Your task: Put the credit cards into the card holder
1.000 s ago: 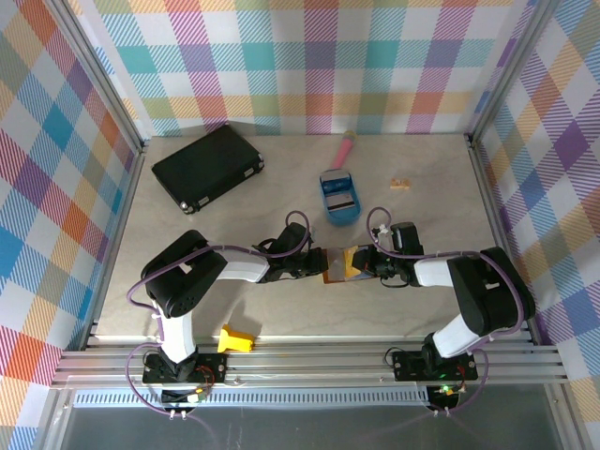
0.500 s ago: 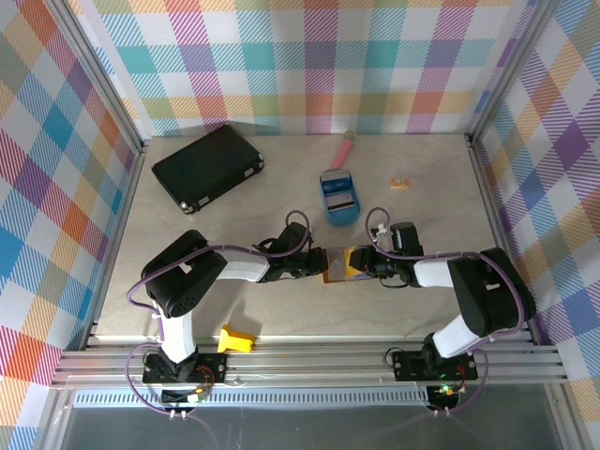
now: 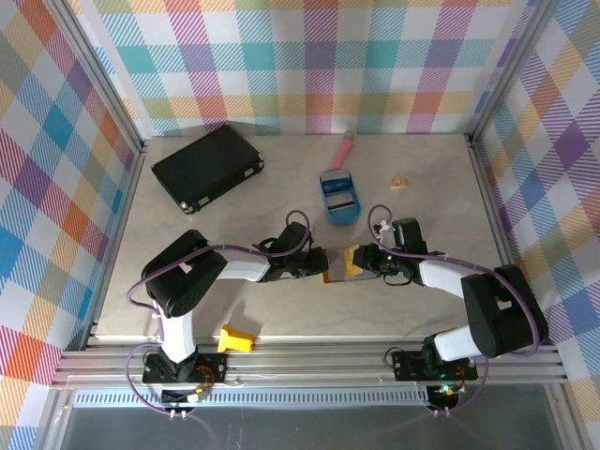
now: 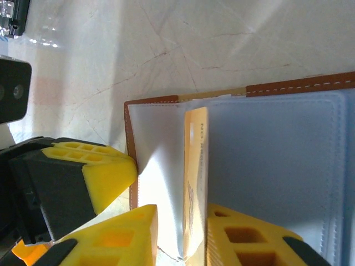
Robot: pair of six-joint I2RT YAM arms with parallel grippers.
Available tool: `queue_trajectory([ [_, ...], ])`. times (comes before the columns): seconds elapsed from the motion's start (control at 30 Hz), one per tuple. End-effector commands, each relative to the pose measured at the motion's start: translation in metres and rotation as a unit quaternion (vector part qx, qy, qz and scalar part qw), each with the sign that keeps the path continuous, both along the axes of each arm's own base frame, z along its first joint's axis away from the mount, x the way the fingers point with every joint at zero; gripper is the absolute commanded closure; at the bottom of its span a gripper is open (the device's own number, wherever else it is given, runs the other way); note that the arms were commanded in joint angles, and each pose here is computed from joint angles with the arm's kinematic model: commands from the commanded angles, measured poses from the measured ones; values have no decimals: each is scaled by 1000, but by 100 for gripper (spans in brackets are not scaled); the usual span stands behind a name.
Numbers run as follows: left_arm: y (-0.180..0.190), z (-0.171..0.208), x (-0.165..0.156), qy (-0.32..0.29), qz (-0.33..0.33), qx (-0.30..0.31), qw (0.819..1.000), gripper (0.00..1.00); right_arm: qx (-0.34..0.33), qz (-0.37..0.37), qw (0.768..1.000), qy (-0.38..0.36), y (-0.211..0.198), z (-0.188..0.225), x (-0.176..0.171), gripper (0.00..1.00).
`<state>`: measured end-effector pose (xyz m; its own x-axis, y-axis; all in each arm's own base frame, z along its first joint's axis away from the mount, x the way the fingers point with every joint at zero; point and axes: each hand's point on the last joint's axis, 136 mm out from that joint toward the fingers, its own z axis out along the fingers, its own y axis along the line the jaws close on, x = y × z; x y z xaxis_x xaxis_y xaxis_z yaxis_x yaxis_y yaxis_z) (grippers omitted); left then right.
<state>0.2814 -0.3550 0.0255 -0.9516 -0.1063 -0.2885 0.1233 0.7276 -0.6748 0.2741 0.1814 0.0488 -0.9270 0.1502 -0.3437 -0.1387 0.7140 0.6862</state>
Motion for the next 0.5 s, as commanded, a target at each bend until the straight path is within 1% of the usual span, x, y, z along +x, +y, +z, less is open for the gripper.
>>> queue_trajectory([
  [0.0, 5, -20, -8, 28, 2, 26, 999, 91, -6, 12, 1000, 14, 2, -2, -3, 78],
  [0.07, 5, -20, -9, 27, 1, 25, 999, 91, -6, 9, 1000, 19, 2, -4, -3, 80],
  [0.17, 5, -20, -9, 27, 2, 25, 999, 91, -18, 0, 1000, 20, -2, -5, -2, 80],
  [0.33, 5, -20, -9, 28, 2, 25, 999, 91, -30, -5, 999, 22, -5, -7, 0, 77],
  [0.47, 6, -20, -9, 28, 3, 26, 999, 91, -35, -6, 999, 22, -6, -6, 2, 78],
])
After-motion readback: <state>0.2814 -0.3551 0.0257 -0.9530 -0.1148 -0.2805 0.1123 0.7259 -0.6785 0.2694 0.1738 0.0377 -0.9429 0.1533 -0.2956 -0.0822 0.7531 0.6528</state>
